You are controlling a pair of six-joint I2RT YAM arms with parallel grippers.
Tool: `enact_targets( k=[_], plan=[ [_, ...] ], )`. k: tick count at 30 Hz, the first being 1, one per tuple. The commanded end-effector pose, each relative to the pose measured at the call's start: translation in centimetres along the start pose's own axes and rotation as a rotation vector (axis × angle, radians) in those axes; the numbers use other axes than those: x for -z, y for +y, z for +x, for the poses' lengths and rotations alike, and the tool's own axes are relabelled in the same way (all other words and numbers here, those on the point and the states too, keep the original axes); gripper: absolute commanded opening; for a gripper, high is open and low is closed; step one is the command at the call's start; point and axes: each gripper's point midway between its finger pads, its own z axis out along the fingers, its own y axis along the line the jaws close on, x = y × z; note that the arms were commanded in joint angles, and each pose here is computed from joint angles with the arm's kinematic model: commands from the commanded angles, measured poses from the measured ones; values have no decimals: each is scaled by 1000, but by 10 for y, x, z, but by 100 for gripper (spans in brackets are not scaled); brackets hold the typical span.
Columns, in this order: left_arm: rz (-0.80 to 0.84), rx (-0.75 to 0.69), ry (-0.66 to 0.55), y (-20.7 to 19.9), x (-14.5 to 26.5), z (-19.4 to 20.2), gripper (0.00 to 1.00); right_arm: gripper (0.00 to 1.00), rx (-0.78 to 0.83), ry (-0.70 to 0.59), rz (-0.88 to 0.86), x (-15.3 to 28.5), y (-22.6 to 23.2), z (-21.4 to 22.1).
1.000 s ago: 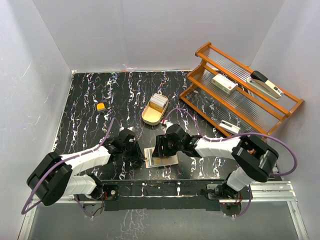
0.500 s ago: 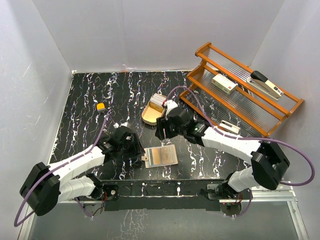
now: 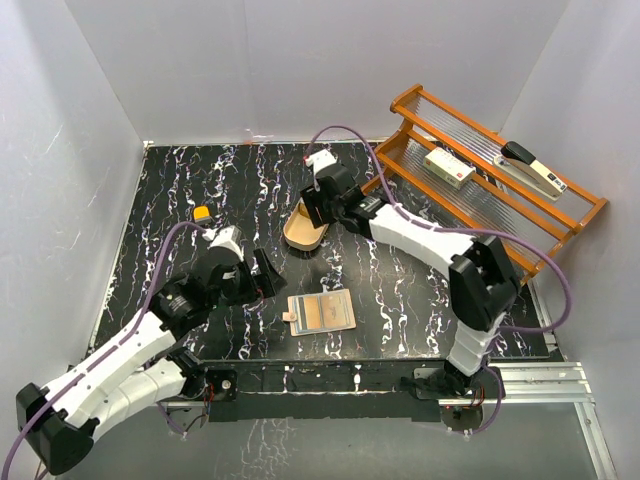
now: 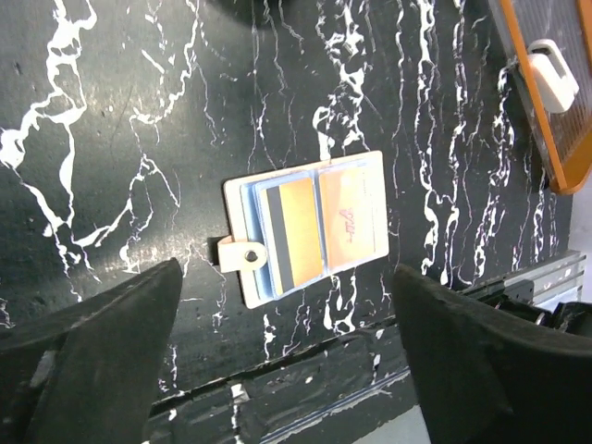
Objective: Put the credit cards into the card holder
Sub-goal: Pick up the credit card from the storage box.
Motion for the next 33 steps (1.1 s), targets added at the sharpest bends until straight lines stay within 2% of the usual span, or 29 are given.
enact_targets(
  k=[1, 5, 8, 14, 20, 23, 33],
  plan=[
    [10, -64, -38, -3, 20, -13, 99, 59, 112, -11, 76, -16, -16, -26],
    [68, -120, -56, -11, 29, -17, 99, 59, 192, 2, 87, -39, -16, -30],
    [107, -175, -73, -20, 40, -24, 99, 60, 248, 8, 162, -57, -28, -31],
    [180, -309, -179, -30, 60, -42, 99, 63, 302, 28, 177, -86, -27, -34],
    [143, -309, -278, -19, 72, -55, 99, 64, 338, 86, 200, -112, -31, -11],
    [126, -297, -284, -15, 73, -56, 99, 64, 358, 101, 222, -115, -35, -6],
    [120, -299, -267, -15, 70, -54, 99, 50, 385, 87, 258, -107, -43, -16]
  ],
)
